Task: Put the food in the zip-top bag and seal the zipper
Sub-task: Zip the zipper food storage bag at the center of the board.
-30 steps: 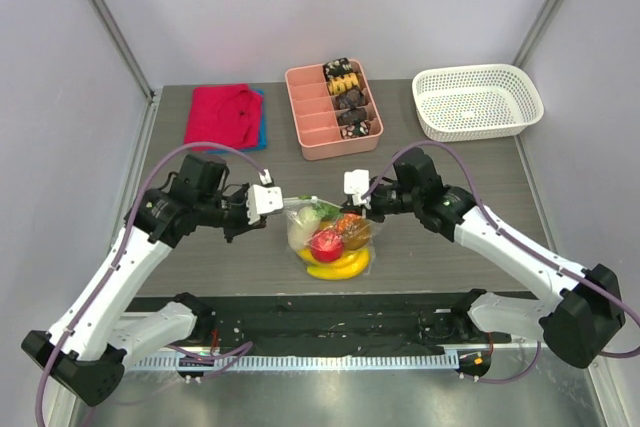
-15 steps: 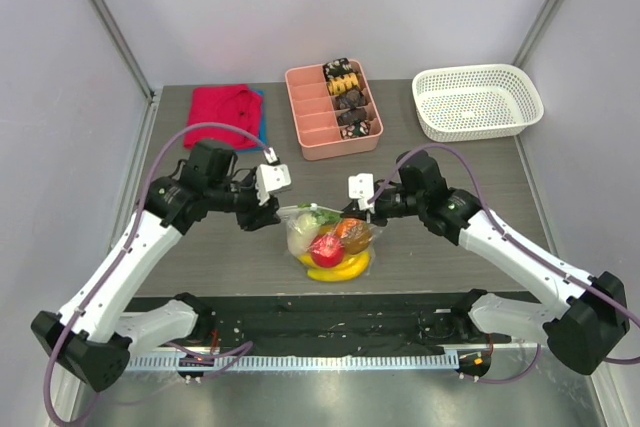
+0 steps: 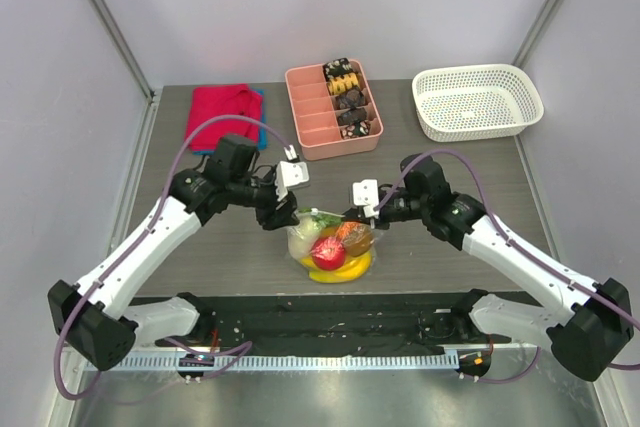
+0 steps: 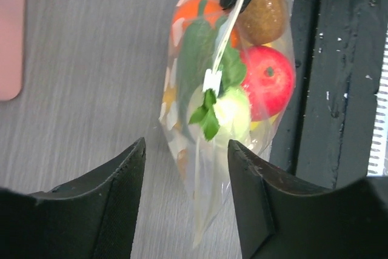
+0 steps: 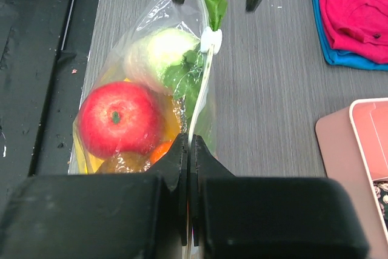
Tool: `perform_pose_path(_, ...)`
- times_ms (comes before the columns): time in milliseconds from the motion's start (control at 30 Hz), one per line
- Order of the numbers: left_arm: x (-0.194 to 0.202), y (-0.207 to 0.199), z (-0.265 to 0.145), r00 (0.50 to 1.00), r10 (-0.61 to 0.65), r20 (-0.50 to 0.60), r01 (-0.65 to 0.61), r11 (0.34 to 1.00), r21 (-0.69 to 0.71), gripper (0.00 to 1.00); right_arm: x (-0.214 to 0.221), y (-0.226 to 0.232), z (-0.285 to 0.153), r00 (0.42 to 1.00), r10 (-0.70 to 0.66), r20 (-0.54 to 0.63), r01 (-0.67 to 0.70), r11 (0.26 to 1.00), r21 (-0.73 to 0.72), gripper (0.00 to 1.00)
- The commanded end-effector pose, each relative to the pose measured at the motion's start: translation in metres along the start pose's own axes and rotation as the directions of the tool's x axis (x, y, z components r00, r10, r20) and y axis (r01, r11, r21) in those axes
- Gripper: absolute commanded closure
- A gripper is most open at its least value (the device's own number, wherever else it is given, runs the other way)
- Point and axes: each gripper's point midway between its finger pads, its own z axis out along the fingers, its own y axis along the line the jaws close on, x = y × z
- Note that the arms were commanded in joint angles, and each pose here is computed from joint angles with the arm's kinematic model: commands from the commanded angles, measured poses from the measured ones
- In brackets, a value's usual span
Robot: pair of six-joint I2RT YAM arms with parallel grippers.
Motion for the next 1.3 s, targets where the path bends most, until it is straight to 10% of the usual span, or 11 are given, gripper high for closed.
perform_pose_path(0, -0.010, -0.012, 0.012, 0.999, -0.032, 0.033, 0.029, 0.996, 0.088, 0.46, -0.027, -0.009, -0.005, 0.991, -0.105, 0.089, 0.102, 0.994, 0.037, 0.99)
perform_pose_path(133, -0.006, -0.023, 0.019, 0.998, -0.065, 0.006, 0.063, 0.985, 0.158, 0.53, -0.028, -0.011, -0.006, 0.990, -0.113, 0.089, 0.109, 0.993, 0.047, 0.99)
perform_pose_path(267, -0.004, -0.029, 0.024, 0.998, -0.061, -0.018, 0.063, 0.983, 0.174, 1.00, -0.031, -0.009, -0.006, 0.988, -0.118, 0.101, 0.114, 0.992, 0.046, 0.99)
perform_pose_path(367, -0.007, -0.025, 0.018, 1.000, -0.021, -0.003, 0.021, 0.990, 0.141, 1.00, -0.033, -0.005, -0.009, 0.989, -0.104, 0.108, 0.100, 0.994, 0.034, 0.96)
perform_pose_path(600, -0.028, -0.025, 0.007, 0.995, 0.070, 0.073, -0.077, 0.992, 0.098, 1.00, -0.066, -0.010, -0.005, 0.969, 0.104, 0.223, -0.107, 0.994, 0.002, 0.31)
perform_pose_path(1267, -0.036, -0.028, 0.009, 0.990, 0.102, 0.093, -0.110, 0.990, 0.089, 1.00, -0.084, -0.008, 0.031, 0.927, 0.233, 0.294, -0.198, 0.969, -0.146, 0.49)
